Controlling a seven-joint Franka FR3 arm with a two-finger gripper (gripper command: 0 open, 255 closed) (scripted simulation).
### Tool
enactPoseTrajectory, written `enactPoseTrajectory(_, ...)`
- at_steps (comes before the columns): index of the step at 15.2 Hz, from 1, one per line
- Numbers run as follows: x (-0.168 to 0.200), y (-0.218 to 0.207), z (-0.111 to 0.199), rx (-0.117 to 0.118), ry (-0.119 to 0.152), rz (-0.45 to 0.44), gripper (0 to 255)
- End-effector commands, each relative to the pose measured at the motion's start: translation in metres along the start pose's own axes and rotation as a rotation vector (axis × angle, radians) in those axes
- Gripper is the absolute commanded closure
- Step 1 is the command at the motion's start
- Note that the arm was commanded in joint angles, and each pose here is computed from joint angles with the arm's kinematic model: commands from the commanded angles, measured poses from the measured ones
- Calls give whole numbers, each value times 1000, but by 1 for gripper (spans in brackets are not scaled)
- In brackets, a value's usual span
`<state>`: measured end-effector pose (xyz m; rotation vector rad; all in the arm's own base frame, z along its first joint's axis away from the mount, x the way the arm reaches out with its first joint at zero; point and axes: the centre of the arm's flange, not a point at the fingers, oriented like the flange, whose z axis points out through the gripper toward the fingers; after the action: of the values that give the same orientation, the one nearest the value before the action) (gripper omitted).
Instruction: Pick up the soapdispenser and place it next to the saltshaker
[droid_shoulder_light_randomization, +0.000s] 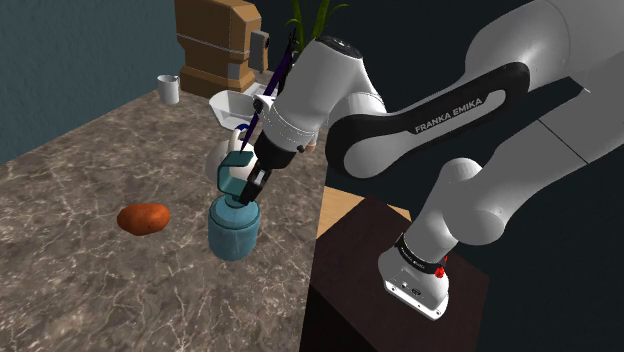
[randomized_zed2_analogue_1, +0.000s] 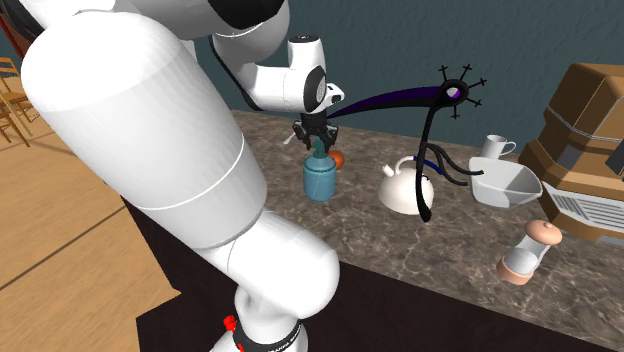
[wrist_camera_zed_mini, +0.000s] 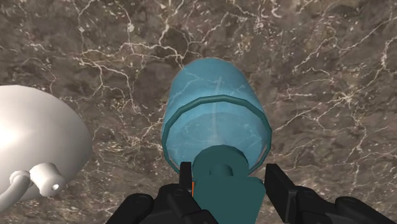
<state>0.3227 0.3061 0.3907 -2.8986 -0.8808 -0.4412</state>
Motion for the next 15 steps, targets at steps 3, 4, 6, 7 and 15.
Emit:
enactPoseTrajectory(3,0,0,0,0,0,0,255)
enactPoseTrajectory(4,1,0,-5,0,0,0,255)
enactPoseTrajectory(6,5,0,-15,0,0,0,255)
enactPoseTrajectory(7,6,0,-20,0,0,0,255)
enactPoseTrajectory(15,19,0,-60,0,0,0,255)
